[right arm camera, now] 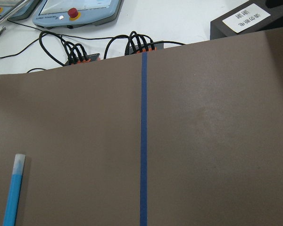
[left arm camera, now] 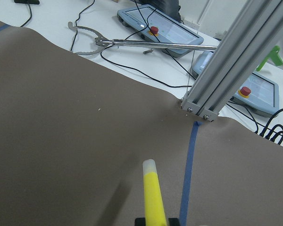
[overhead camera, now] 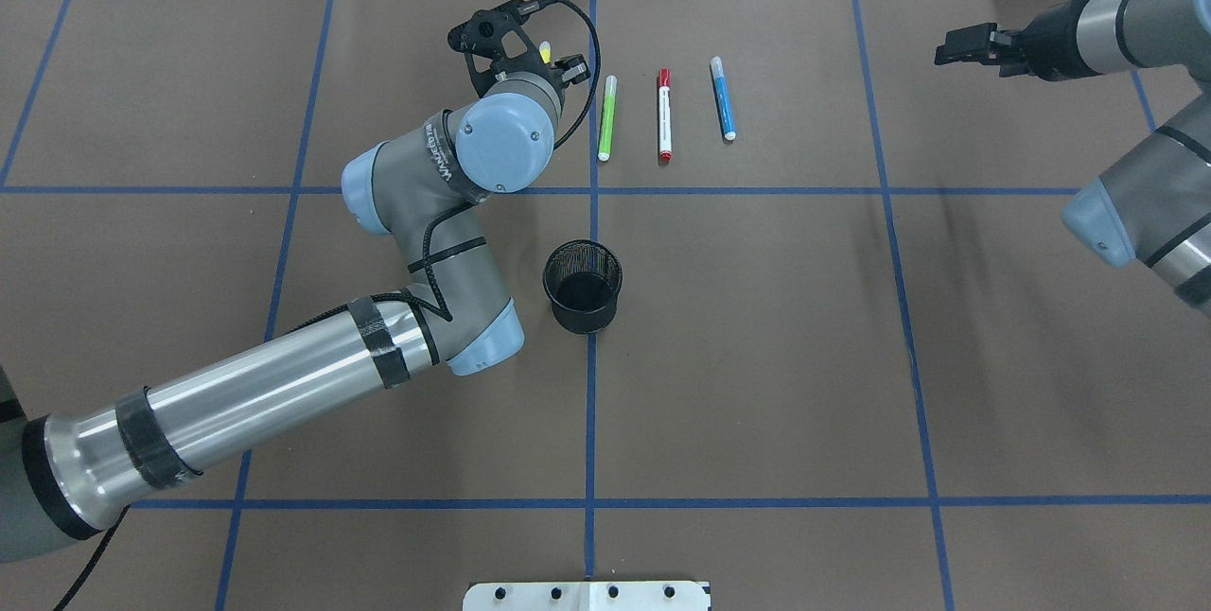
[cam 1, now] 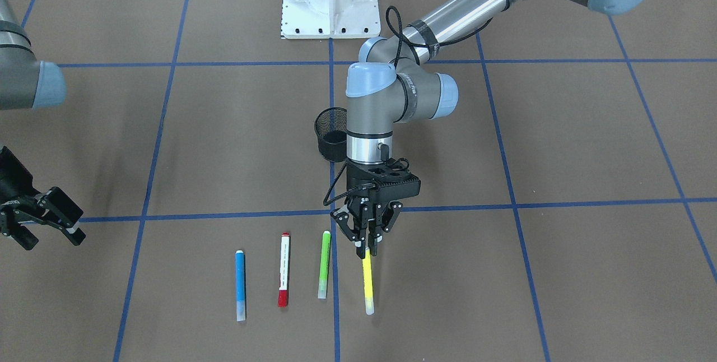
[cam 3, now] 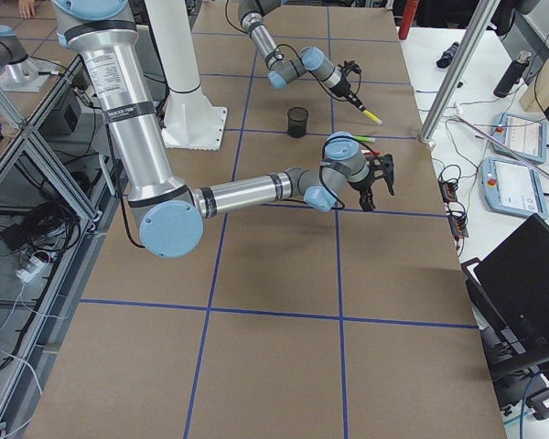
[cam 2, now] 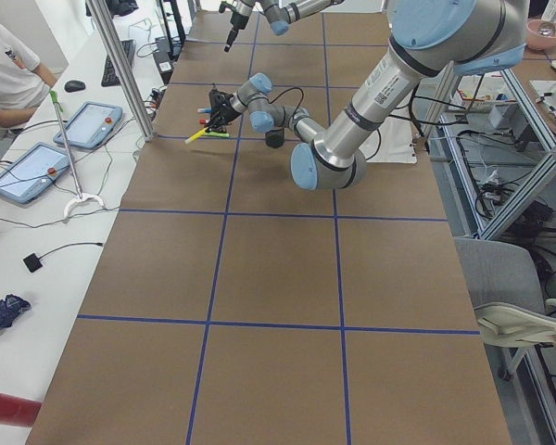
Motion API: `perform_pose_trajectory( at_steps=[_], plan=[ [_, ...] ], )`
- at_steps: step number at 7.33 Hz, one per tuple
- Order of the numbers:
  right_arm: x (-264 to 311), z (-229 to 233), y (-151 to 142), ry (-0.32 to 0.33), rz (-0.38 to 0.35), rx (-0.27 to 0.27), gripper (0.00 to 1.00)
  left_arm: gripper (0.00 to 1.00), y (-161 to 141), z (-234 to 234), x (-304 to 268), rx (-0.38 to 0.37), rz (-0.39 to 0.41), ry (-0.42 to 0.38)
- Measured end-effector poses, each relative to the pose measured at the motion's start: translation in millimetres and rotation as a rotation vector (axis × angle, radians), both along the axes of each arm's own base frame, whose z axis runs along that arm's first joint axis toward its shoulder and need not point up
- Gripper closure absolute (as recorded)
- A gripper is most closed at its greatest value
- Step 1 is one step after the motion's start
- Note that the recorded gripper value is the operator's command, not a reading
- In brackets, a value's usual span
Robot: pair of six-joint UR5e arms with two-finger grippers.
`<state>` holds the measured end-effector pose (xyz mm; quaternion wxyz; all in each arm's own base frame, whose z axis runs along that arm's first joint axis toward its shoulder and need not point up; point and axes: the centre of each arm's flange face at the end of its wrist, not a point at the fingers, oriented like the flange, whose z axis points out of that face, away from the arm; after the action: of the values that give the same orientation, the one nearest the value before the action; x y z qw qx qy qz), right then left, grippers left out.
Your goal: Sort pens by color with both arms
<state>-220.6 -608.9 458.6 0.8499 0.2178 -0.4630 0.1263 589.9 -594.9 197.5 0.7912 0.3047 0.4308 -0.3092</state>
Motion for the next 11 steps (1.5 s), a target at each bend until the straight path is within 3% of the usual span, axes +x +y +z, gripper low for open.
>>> perform_pose_trajectory(
  at_steps=[2,4,6,8,11],
  plan=[
    [-2,0,-1,0.0,-0.002,0.0,0.0,0.0,18,4,-24,0.07,0.08,-0.069],
    [-3,0,-1,0.001,-0.003,-0.001,0.0,0.0,55,17,-76,0.069,0.199,-0.135],
    [-4,-1,-3,0.008,-0.011,0.007,0.0,0.0,81,42,-154,0.08,0.302,-0.271],
    [4,3,-7,0.034,-0.019,-0.002,0.0,0.0,72,82,-260,0.055,0.45,-0.343],
    [64,16,-33,0.217,-0.136,0.02,0.0,0.0,45,164,-421,-0.013,0.668,-0.405]
  ],
)
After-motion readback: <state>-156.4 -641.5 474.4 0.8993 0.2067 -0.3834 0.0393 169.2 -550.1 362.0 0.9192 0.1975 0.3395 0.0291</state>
